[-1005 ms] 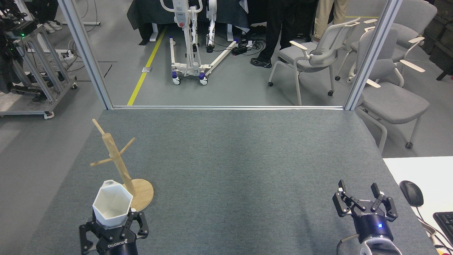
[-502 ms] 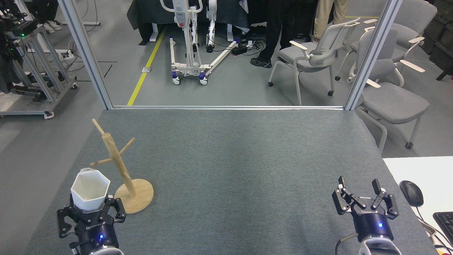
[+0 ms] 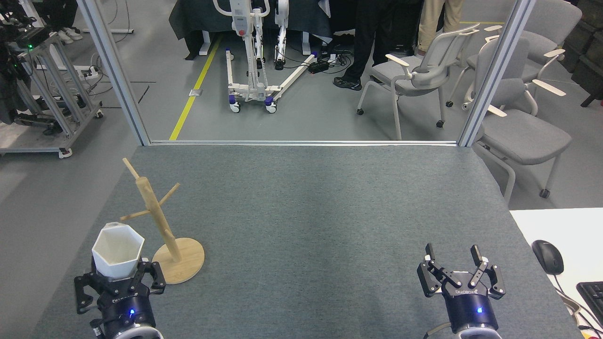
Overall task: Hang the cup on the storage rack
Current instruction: 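Raise the cup with the left gripper up to a stand peg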
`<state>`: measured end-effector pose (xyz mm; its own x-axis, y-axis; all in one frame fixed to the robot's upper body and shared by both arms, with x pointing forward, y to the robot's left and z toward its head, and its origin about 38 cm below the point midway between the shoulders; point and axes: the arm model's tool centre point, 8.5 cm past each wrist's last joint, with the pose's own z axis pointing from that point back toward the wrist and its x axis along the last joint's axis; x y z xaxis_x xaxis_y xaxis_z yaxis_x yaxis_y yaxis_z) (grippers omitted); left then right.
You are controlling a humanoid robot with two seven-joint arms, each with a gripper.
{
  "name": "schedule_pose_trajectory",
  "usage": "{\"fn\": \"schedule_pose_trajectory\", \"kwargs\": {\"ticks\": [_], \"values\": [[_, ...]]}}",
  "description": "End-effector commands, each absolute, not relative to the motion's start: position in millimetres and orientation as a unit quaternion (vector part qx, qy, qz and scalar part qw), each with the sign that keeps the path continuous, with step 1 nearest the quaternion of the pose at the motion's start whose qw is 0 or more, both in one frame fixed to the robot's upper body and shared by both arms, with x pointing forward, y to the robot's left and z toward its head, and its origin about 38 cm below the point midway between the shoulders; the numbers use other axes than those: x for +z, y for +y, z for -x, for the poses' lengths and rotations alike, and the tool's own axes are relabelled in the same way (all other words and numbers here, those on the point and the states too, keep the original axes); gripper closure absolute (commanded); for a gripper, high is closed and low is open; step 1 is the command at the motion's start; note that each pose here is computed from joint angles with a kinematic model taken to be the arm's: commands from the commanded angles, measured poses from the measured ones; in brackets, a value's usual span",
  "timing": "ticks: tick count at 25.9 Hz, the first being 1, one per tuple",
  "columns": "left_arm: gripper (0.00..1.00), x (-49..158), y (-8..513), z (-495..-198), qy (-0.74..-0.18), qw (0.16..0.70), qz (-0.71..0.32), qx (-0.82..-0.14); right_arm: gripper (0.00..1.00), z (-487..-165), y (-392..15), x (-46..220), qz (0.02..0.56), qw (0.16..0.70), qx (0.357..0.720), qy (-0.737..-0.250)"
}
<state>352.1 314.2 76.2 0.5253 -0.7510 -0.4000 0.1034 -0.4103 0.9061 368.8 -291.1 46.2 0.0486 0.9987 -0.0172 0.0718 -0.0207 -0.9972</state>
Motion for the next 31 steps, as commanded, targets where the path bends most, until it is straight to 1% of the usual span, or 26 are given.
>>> {"fn": "schedule_pose_trajectory", "kwargs": {"ticks": [1,10,13,17,31], "values": [[0.89,75.2,315.8,-352.2,-0.224,0.5,-0.718,-0.43,0.01,-369.9,-288.6,46.4,0.538,0.486,0.478,-0.495],[0.89,82.7,318.6,-363.0,-0.226,0.495,-0.723,-0.426,0.01,-369.8,-291.3,46.6,0.54,0.486,0.48,-0.492],[0.89,82.3,321.3,-363.3,-0.223,0.493,-0.725,-0.427,0.01,-370.4,-289.1,46.7,0.538,0.487,0.479,-0.494],[0.89,88.0,325.6,-367.2,-0.223,0.485,-0.73,-0.426,0.01,-370.9,-290.4,47.3,0.539,0.488,0.478,-0.493],[0.9,89.6,318.7,-370.4,-0.239,0.467,-0.727,-0.443,0.01,-370.2,-290.5,46.3,0.539,0.489,0.477,-0.493]]}}
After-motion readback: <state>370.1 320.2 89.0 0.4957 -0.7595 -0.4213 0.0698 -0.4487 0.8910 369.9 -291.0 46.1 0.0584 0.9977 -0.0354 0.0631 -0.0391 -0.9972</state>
